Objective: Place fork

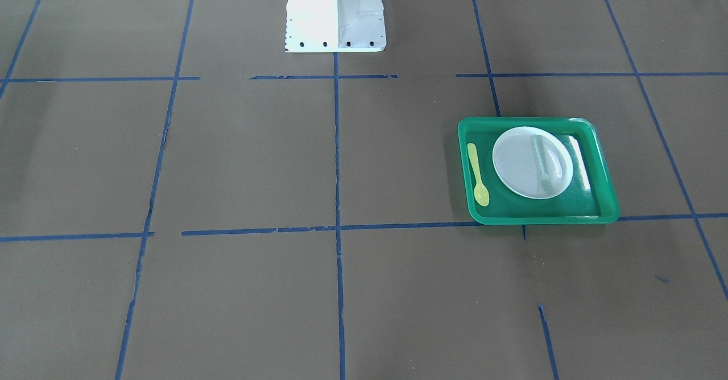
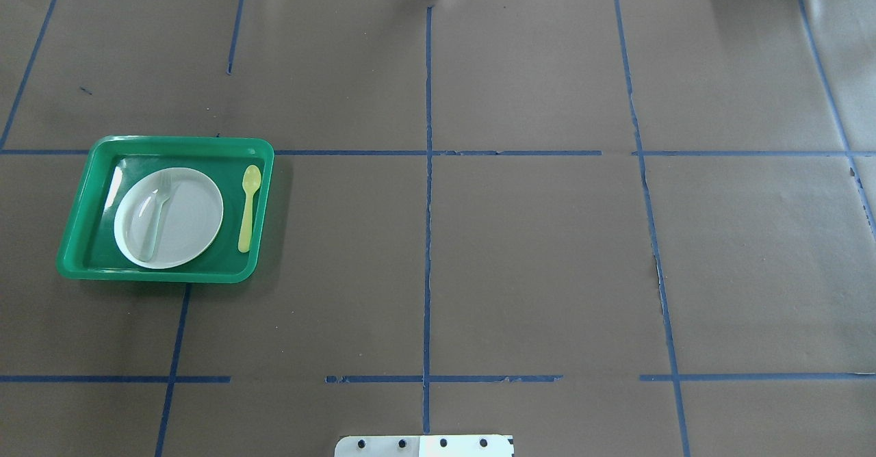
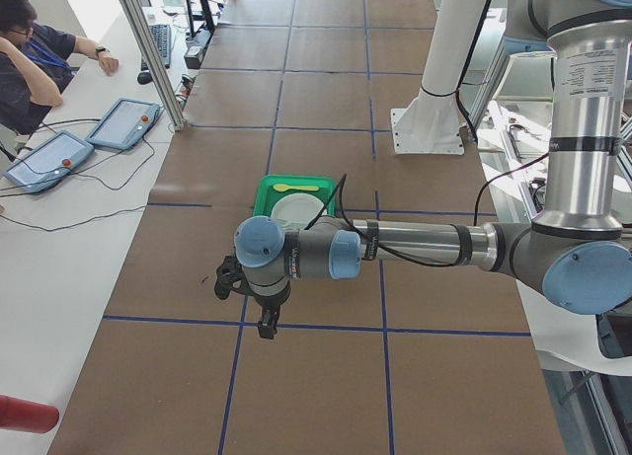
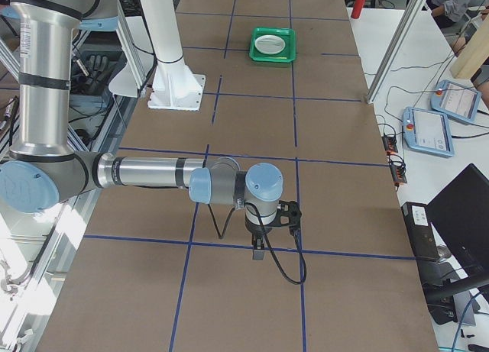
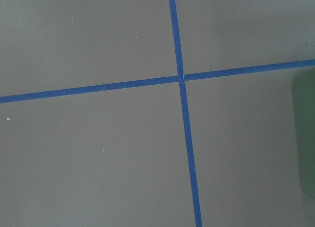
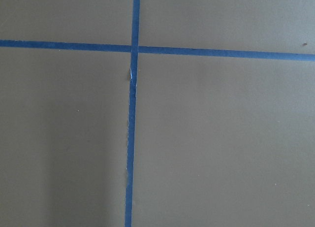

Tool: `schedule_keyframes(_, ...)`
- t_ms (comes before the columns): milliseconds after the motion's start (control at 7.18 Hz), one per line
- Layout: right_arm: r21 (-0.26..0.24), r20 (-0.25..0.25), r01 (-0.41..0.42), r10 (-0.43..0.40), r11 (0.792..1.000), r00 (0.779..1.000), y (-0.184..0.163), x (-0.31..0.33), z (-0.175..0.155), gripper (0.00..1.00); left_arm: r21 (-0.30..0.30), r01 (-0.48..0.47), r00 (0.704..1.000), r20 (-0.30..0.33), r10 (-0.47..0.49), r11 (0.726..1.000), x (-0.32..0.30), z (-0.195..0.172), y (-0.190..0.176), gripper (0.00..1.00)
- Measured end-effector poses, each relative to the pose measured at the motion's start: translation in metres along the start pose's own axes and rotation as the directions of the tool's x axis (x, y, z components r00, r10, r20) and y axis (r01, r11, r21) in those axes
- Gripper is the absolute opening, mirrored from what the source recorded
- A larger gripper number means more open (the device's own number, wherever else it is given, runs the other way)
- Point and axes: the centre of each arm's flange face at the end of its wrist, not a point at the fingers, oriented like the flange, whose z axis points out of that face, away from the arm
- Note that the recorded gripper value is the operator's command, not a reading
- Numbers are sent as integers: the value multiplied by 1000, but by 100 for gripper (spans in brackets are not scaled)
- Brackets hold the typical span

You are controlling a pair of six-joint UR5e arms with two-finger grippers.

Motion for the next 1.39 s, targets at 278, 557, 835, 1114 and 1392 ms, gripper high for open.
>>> schedule_keyframes(278, 0, 0, 0, 0, 1000, 1000, 0, 0, 0, 100, 14, -19, 1000, 2, 19, 1000, 0, 0, -2, 100)
schedule_keyframes(557, 0, 0, -1, 1, 1000, 1000, 0, 0, 0, 100, 47, -53, 999, 8, 52, 998, 8, -7, -7, 100)
schedule_keyframes(835, 0, 0, 0, 0, 1000, 1000, 0, 0, 0, 100, 88, -120, 993, 17, 119, 989, 32, -11, -18, 100)
schedule_keyframes(1114, 0, 0, 0, 0, 1000, 1000, 0, 0, 0, 100, 79, -98, 995, 0, 98, 992, 102, 0, -32, 100)
schedule_keyframes(1392, 0, 0, 1, -1, 1000, 1000, 0, 0, 0, 100, 67, -6, 999, -32, 8, 998, 190, 14, -40, 100)
